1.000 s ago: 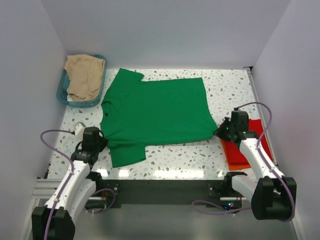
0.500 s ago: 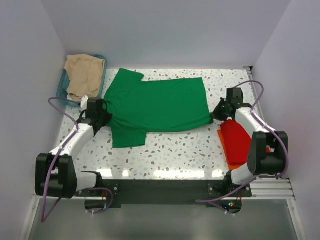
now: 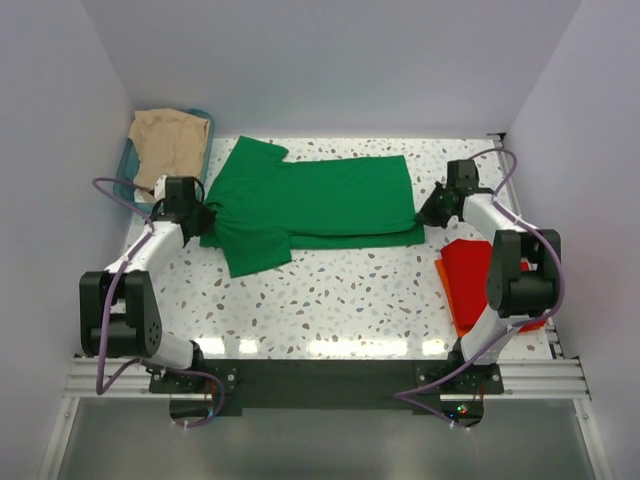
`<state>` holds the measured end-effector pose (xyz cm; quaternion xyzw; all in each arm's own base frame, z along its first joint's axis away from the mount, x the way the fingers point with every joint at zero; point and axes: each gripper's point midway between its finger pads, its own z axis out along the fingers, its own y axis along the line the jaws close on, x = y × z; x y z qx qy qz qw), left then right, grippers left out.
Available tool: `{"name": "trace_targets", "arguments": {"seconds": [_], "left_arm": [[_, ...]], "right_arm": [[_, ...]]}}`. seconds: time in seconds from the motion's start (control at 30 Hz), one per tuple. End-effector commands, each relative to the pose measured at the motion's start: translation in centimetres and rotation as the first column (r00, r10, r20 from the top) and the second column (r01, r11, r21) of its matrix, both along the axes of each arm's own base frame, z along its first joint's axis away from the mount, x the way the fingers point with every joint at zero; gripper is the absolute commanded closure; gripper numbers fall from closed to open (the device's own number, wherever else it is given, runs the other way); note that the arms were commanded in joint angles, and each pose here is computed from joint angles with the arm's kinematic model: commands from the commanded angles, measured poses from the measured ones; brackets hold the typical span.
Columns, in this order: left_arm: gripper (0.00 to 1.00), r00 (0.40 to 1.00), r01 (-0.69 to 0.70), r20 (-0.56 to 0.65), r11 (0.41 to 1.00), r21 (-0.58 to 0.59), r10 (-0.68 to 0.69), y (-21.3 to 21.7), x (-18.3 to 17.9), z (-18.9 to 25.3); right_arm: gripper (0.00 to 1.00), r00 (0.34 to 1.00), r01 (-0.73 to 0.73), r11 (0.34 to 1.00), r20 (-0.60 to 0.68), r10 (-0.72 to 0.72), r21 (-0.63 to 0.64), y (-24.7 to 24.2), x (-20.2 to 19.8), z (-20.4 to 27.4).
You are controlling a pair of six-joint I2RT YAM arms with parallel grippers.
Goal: Fold and stack the t-shirts
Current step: Fold the tshirt
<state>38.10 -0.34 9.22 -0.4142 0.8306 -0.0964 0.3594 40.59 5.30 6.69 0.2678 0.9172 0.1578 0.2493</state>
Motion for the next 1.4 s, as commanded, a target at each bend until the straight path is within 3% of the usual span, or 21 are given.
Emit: {"name": "trace_targets", "arguments": {"seconds": [0.0,0.8,0.9,0.93,0.97,1.0,1.07,1.1,1.17,1.37], "left_arm": [[1.00,0.996,0.014,0.088,1.000,0.021,-0.015,0.7,2.7,2.8],[1.00,0.998,0.001,0.057,1.000,0.006,-0.001,1.9,4.6,0.4],[1.00,0.996,0.024,0.088,1.000,-0.005,-0.024,2.0,5.6,0.3],[0.96,0.995,0.040,0.097,0.999,-0.021,-0.037,1.9,5.8,0.4],[0.77,0.993,0.053,0.112,0.998,-0.026,-0.049,1.8,5.9,0.6],[0.67,0.988,0.072,0.139,0.997,-0.032,-0.067,1.6,6.2,1.2],[0.45,0.985,0.088,0.149,0.995,-0.038,-0.082,1.3,5.7,1.3],[0.41,0.980,0.090,0.181,0.995,-0.036,-0.083,1.2,5.4,2.4],[0.34,0.980,0.072,0.188,0.997,-0.021,-0.067,1.5,4.2,3.0],[0.36,0.995,-0.046,0.090,0.999,-0.008,0.047,2.6,-1.0,0.8]], "right_arm": [[1.00,0.997,0.011,1.000,0.073,-0.013,0.029,0.2,2.4,2.2],[1.00,0.998,-0.005,0.998,0.069,0.000,0.068,-0.2,6.5,0.7],[0.89,0.997,-0.030,0.997,0.079,0.024,0.077,0.1,7.4,0.7],[0.76,0.997,-0.034,0.997,0.077,0.029,0.076,0.1,7.5,0.8],[0.68,0.996,-0.036,0.997,0.079,0.031,0.066,-0.1,7.7,1.0],[0.53,0.996,-0.037,0.998,0.082,0.032,0.059,-0.2,7.5,1.5],[0.42,0.996,-0.035,0.998,0.082,0.031,0.046,-0.4,6.7,1.8],[0.37,0.995,-0.021,1.000,0.095,0.019,0.023,-0.8,6.2,2.7],[0.37,0.998,-0.011,1.000,0.069,0.010,0.008,-1.1,4.5,2.2],[0.39,0.998,0.027,1.000,0.057,-0.027,-0.005,-1.4,-0.2,1.4]]}}
